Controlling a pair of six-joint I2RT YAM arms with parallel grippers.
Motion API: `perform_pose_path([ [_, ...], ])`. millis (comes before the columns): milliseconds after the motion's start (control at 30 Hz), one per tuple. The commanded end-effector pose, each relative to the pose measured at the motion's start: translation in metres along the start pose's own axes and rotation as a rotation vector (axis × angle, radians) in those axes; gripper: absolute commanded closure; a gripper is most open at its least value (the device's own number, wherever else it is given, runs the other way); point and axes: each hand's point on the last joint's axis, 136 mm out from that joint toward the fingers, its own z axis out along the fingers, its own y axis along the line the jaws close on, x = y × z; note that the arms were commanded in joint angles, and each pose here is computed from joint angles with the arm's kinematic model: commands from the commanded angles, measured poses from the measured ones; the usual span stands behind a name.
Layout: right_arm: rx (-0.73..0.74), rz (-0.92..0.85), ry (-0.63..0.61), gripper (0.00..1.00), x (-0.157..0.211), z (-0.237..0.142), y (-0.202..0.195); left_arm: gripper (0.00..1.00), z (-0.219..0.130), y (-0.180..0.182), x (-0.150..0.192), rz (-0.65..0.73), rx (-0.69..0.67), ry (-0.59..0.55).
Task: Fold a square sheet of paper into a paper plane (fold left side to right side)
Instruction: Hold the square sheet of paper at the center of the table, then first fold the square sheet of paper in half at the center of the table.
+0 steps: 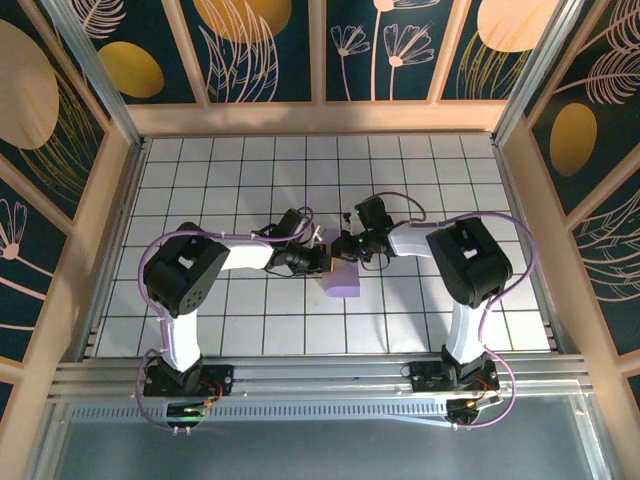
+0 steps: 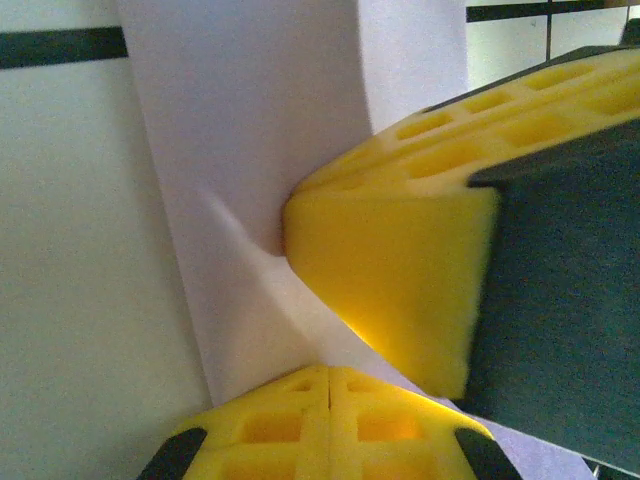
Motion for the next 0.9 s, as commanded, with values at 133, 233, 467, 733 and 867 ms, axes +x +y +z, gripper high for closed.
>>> perform_pose_path([
  [133, 0.118, 0.051, 0.019, 1.00, 0.009, 0.006, -0.028, 0.98, 0.007, 0.031, 0.031, -0.034, -0.101, 0.096],
  [233, 0.148, 0.077, 0.022, 1.00, 0.012, 0.004, -0.040, 0.98, 0.005, 0.031, 0.047, -0.035, -0.103, 0.128],
  [467, 0.173, 0.095, 0.017, 1.00, 0.012, -0.002, -0.052, 0.98, -0.006, 0.037, 0.078, -0.055, -0.121, 0.169],
  [733, 0.174, 0.093, 0.024, 1.00, 0.013, -0.001, -0.053, 0.97, -0.017, 0.032, 0.090, -0.053, -0.104, 0.182],
  [867, 0.167, 0.088, 0.032, 1.00, 0.015, -0.001, -0.052, 0.96, -0.023, 0.014, 0.075, -0.047, -0.057, 0.136],
])
